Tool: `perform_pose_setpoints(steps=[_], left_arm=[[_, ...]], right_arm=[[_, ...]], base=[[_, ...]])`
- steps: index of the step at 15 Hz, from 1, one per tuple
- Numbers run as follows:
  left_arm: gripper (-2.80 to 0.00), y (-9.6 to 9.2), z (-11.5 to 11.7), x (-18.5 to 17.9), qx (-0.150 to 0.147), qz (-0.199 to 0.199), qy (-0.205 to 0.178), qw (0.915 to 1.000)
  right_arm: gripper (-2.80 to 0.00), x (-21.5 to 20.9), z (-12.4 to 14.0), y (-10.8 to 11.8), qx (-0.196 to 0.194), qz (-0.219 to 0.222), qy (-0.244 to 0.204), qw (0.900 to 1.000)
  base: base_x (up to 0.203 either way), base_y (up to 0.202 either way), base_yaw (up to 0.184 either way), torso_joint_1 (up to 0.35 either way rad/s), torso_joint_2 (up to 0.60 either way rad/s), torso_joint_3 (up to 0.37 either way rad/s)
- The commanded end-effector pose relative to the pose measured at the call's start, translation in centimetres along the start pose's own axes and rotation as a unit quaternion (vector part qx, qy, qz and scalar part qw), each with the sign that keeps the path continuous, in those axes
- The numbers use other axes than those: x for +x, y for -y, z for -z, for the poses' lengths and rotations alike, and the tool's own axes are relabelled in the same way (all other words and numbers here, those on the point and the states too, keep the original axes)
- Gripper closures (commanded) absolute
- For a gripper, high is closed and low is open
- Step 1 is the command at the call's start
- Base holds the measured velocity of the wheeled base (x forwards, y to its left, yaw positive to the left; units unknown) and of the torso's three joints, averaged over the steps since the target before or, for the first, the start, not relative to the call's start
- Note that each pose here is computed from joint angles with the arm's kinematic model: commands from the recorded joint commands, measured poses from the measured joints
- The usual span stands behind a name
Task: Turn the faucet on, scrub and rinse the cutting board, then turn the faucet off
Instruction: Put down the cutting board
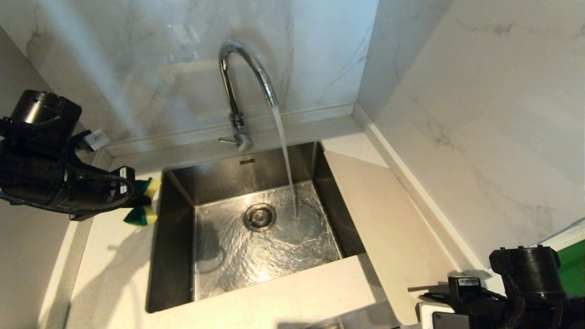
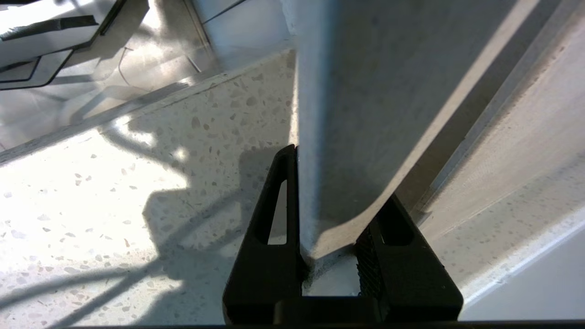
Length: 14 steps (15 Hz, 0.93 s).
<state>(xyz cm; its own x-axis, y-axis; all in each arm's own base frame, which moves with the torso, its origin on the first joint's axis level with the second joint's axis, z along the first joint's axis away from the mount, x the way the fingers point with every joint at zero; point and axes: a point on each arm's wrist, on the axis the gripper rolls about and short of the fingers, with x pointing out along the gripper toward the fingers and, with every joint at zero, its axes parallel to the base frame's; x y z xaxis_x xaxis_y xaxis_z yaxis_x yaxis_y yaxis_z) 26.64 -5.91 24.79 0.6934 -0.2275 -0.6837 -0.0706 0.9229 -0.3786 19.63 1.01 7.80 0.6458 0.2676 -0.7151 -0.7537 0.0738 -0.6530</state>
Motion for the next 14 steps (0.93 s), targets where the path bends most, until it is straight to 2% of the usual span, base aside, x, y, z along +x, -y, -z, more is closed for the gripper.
perform_pose_setpoints(steps=[1, 8, 14], left_arm=[[0.00, 0.29, -0.06, 0.24, 0.001, 0.002, -0.003, 1.0000], [0.00, 0.35, -0.14, 0.61, 0.001, 0.001, -0.005, 1.0000], [0.00, 0.35, -0.15, 0.67, -0.004, 0.001, -0.006, 1.0000]], right_arm=[[0.00, 0.49, 0.07, -0.06, -0.002, -0.010, 0.006, 1.000], [0.00, 0.96, 0.17, -0.26, 0.000, -0.023, 0.013, 1.000], [0.00, 0.93, 0.02, -0.62, 0.005, -0.034, 0.058, 0.998]], base=[[0.000, 0.000, 0.000, 0.000, 0.00, 0.000], [0.000, 0.000, 0.000, 0.000, 0.00, 0.000], [0.000, 0.000, 0.000, 0.000, 0.00, 0.000]])
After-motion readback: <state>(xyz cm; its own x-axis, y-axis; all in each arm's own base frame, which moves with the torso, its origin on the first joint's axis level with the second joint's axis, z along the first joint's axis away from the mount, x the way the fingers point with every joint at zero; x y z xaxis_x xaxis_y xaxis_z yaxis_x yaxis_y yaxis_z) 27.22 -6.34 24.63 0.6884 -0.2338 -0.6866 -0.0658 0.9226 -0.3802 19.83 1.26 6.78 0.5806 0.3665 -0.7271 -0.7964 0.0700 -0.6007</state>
